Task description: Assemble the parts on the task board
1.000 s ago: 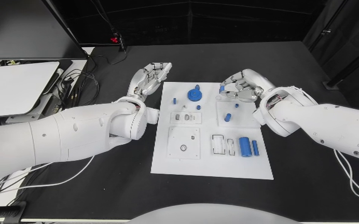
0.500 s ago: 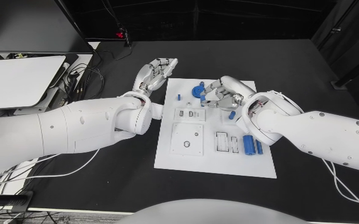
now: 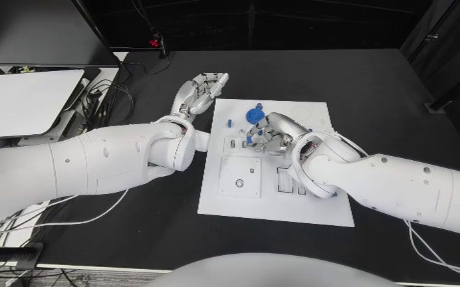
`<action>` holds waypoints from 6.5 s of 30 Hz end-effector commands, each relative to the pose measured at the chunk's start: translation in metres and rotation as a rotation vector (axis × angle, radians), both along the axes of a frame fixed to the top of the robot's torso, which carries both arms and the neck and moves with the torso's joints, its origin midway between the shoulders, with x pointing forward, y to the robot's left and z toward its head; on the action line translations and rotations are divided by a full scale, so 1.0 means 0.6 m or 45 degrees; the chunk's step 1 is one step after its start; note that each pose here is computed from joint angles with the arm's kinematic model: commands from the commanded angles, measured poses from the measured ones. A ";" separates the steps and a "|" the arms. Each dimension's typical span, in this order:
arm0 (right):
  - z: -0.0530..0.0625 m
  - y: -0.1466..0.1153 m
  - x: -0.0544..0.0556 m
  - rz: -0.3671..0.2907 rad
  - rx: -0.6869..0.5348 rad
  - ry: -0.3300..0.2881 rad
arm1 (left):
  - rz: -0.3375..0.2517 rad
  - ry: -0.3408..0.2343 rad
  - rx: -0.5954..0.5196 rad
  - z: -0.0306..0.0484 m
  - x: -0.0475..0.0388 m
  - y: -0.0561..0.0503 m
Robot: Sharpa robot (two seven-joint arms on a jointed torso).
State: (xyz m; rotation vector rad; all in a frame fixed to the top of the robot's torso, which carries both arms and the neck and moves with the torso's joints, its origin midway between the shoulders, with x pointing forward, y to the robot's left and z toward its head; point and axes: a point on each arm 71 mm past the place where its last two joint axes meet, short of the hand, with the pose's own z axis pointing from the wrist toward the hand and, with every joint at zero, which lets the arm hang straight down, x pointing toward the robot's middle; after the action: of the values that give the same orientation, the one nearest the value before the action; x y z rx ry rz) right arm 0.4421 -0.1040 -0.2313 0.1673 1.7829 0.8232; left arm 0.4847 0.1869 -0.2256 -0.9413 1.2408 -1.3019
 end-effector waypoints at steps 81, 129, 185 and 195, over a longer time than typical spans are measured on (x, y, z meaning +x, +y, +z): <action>-0.024 0.010 0.009 -0.067 -0.085 -0.034 | -0.055 -0.325 -0.048 0.031 -0.008 -0.003; 0.076 -0.240 -0.005 -0.230 0.829 0.276 | -0.539 -0.018 1.113 0.104 0.045 -0.023; 0.058 -0.250 0.012 -0.279 0.801 0.307 | -0.793 0.517 1.591 0.024 0.058 -0.128; 0.055 -0.247 0.013 -0.277 0.797 0.323 | -0.810 0.520 1.602 0.020 0.061 -0.137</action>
State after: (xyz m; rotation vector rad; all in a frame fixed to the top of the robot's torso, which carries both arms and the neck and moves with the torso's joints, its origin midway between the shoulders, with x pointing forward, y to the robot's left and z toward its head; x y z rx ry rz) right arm 0.4499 -0.2539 -0.1981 0.8910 1.6303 1.2068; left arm 0.5200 0.1048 -0.2141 0.1436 2.3459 -0.4952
